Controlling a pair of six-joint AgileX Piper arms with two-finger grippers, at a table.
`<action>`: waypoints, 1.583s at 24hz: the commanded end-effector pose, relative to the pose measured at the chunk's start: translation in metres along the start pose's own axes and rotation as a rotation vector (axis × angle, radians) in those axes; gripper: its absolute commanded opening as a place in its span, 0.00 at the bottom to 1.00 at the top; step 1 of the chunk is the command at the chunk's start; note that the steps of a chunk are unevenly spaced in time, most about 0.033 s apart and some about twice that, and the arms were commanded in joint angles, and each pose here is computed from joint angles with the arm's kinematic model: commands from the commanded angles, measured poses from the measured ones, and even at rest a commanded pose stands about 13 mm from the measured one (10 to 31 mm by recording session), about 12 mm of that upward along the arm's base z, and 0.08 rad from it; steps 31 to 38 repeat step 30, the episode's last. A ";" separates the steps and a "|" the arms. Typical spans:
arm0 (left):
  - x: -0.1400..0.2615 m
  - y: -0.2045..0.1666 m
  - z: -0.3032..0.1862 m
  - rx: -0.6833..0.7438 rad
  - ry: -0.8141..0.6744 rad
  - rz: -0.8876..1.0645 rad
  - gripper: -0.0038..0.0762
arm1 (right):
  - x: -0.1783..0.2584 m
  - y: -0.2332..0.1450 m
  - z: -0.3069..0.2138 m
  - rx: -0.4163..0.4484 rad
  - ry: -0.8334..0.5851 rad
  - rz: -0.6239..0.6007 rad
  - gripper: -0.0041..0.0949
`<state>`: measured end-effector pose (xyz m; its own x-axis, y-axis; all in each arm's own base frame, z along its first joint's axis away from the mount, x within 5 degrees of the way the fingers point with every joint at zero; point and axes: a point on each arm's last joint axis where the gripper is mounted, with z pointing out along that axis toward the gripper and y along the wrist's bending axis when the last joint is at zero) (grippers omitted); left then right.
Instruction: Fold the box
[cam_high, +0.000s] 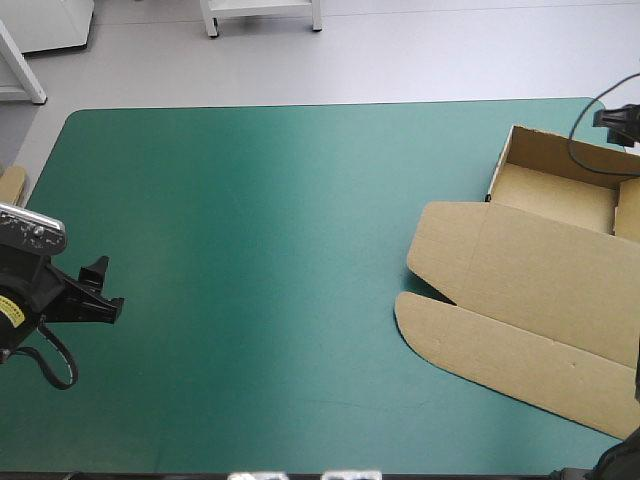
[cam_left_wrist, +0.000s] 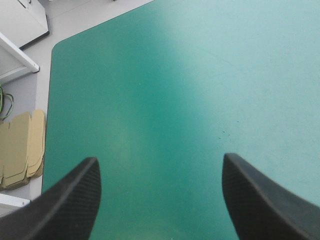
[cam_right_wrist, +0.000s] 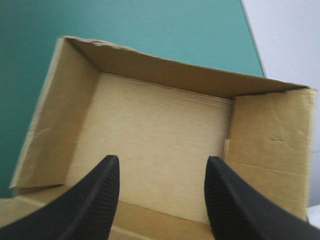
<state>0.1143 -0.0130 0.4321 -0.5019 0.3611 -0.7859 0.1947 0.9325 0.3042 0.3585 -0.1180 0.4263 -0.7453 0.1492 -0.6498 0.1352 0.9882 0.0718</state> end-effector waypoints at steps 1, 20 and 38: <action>-0.011 0.005 -0.006 -0.034 -0.091 -0.009 0.66 | -0.004 0.053 -0.060 -0.090 -0.134 -0.104 0.53; -0.011 0.005 -0.006 -0.032 -0.086 -0.047 0.66 | 0.134 0.195 -0.194 -0.639 -0.252 -0.499 0.42; -0.011 0.002 -0.006 0.005 -0.104 -0.069 0.61 | 0.250 0.123 -0.183 -0.559 -0.483 -0.534 0.28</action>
